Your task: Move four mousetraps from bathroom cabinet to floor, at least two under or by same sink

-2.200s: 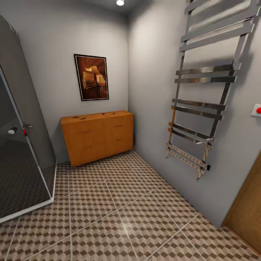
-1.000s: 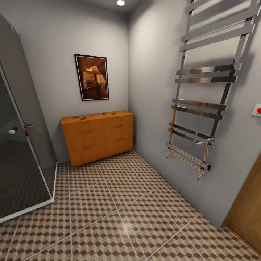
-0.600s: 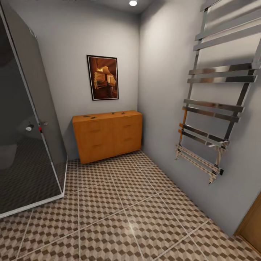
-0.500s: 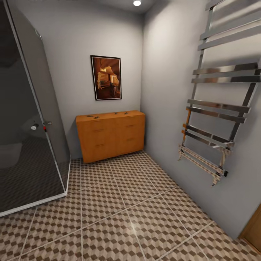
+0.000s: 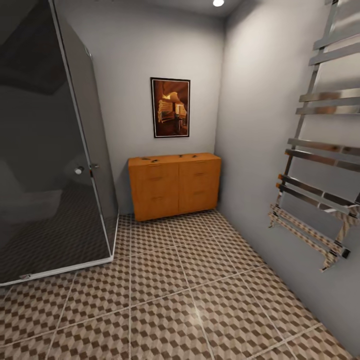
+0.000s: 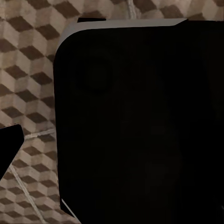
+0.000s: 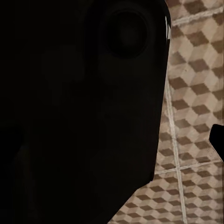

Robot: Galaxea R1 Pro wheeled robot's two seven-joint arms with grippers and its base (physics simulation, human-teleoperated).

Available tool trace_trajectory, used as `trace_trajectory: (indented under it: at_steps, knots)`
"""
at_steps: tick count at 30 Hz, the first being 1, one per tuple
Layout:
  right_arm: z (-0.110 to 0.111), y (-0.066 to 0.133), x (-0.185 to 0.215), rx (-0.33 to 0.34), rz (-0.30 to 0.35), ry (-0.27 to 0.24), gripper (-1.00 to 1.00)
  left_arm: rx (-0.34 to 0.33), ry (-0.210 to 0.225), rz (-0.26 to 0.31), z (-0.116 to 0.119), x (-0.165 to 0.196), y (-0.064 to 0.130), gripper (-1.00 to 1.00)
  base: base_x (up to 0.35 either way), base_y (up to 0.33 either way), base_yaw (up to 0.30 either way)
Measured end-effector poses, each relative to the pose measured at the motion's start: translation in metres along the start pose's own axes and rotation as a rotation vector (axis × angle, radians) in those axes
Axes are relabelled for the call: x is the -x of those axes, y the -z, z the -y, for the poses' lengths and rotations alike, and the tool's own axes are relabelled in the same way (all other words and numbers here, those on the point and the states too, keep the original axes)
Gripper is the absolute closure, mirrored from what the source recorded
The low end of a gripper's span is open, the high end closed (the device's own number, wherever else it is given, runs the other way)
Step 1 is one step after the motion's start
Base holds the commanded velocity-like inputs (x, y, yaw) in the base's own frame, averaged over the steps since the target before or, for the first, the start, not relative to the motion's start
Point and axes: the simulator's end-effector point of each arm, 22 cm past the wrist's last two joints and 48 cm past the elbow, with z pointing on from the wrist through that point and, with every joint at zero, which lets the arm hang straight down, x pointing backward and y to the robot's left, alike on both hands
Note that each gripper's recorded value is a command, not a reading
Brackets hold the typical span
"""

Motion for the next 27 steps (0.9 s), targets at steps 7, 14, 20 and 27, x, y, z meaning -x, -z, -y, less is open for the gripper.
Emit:
trace_trajectory:
  at_steps: [7,14,20,27]
  knots:
    - [0.0,0.0,0.0001,0.0,0.0,-0.001,-1.0,0.0,0.0,0.0,0.0,0.0,0.0,-1.0,0.0,0.0,0.273]
    - [0.0,0.0,0.0001,0.0,0.0,-0.001,-1.0,0.0,0.001,0.0,0.0,0.0,0.0,-1.0,0.0,0.0,0.273]
    - [0.0,0.0,0.0,0.0,0.0,-0.002,-1.0,0.0,0.001,0.0,0.0,0.0,0.0,-1.0,0.0,0.0,0.272]
    - [0.0,0.0,0.0,0.0,0.0,-0.002,-1.0,0.0,0.001,0.0,0.0002,0.0,0.0,-1.0,0.0,0.0,0.272]
